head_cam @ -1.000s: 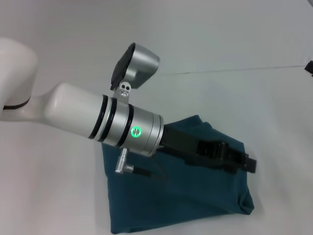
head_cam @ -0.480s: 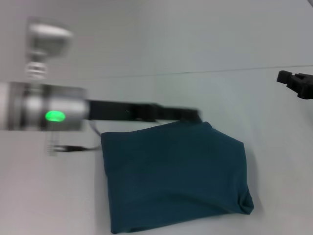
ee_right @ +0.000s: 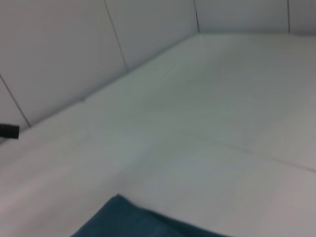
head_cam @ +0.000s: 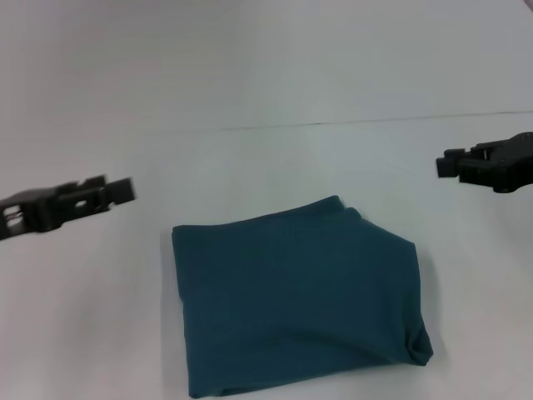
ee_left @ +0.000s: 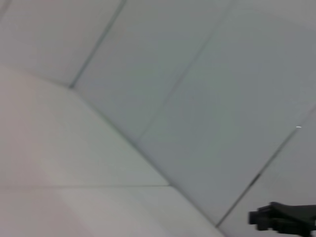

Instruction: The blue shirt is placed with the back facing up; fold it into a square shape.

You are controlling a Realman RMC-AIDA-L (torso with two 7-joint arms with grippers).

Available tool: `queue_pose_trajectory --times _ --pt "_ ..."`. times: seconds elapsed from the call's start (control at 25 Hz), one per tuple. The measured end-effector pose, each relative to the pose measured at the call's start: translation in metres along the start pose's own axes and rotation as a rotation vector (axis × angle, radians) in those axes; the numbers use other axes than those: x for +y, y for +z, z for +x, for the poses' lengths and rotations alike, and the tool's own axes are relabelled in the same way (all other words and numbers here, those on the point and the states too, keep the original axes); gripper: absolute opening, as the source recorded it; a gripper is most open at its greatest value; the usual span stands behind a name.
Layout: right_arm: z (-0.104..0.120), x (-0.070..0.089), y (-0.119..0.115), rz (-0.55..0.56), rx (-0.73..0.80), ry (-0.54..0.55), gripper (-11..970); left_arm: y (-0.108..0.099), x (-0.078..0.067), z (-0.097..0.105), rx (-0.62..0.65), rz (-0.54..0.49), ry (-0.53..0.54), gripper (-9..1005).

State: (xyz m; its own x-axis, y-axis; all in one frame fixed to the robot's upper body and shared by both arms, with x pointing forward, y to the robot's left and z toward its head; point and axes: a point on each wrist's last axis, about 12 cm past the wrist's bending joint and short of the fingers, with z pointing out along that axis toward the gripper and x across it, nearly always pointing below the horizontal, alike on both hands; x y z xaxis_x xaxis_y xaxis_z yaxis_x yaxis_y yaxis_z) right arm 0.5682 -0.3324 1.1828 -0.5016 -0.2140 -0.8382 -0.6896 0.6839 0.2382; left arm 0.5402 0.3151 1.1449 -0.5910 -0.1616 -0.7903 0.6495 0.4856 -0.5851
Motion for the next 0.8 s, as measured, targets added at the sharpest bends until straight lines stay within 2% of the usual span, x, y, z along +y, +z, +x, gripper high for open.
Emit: queue_pose_trajectory --times 0.16,0.36,0.44,0.64,0.8 --pt "-0.015 0.005 0.007 -0.006 0.081 -0.022 159 -0.01 0.007 0.009 0.105 -0.074 -0.113 957" --pt "-0.012 0.008 0.011 -0.023 0.071 -0.079 357 0.006 0.008 0.013 0.282 -0.113 -0.21 943" --pt "-0.006 0.009 0.009 -0.024 0.043 -0.116 438 0.016 0.008 0.01 0.333 -0.124 -0.232 937" --pt "0.021 0.011 0.001 -0.013 -0.084 -0.184 526 0.041 0.009 -0.002 0.453 -0.195 -0.296 937" --pt "0.049 0.012 0.0 -0.041 -0.172 -0.178 535 0.062 0.009 -0.01 0.545 -0.255 -0.312 937"
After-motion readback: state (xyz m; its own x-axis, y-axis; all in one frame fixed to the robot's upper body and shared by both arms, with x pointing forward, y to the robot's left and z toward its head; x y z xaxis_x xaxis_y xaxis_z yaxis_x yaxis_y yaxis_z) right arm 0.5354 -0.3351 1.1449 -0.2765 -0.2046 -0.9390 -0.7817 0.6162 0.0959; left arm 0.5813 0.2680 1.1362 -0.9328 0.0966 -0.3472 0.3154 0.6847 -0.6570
